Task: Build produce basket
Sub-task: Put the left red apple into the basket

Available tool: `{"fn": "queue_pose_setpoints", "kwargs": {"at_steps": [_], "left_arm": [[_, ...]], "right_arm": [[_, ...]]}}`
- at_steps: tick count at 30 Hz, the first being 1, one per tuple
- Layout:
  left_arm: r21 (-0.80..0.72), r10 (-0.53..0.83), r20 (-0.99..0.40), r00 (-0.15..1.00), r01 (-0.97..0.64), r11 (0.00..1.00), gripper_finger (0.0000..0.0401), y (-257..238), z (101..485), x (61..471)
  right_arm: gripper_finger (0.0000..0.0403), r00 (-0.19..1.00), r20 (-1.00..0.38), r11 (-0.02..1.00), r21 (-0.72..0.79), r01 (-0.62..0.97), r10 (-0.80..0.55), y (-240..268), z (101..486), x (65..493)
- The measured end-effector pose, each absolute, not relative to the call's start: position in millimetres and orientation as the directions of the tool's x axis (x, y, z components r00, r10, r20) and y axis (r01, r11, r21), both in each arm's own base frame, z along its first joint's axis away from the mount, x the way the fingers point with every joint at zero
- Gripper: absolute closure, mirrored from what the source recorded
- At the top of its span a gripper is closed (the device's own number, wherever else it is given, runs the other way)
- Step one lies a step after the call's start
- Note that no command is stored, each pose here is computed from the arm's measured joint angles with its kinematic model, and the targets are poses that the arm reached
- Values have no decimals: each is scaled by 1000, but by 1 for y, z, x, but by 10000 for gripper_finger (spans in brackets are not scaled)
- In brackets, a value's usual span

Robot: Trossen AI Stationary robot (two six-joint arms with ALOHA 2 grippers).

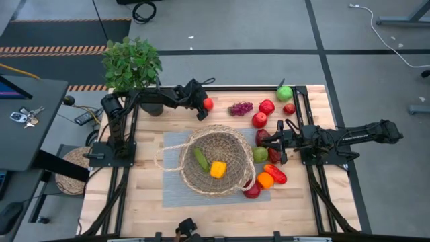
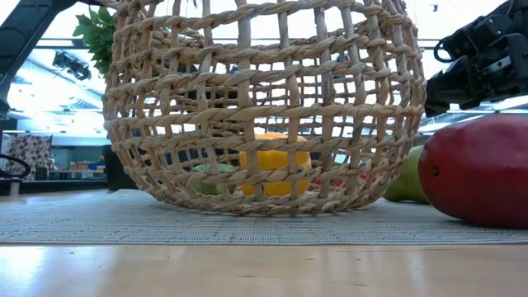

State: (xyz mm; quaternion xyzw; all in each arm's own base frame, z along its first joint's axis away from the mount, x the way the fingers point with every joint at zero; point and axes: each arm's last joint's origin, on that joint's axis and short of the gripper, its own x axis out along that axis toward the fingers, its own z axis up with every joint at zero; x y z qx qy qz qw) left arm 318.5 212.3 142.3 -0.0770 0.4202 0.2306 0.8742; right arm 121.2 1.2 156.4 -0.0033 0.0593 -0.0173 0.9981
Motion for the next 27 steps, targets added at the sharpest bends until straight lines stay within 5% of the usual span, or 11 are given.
{"fn": "queue_pose_setpoints", "kwargs": {"at_steps": [12, 19, 27], "left_arm": [[76, 339, -770, 541, -449, 890, 96, 212, 142, 319], [76, 338, -771, 540, -448, 891, 96, 211, 147, 317], [79, 364, -679, 638, -429, 900, 96, 199, 208, 305]], "right_arm": [[342, 992, -119, 999, -9, 34, -35, 1, 156, 121], [342, 992, -118, 999, -9, 34, -35, 1, 156, 121], [342, 992, -118, 999, -9, 35, -35, 1, 156, 121]]}}
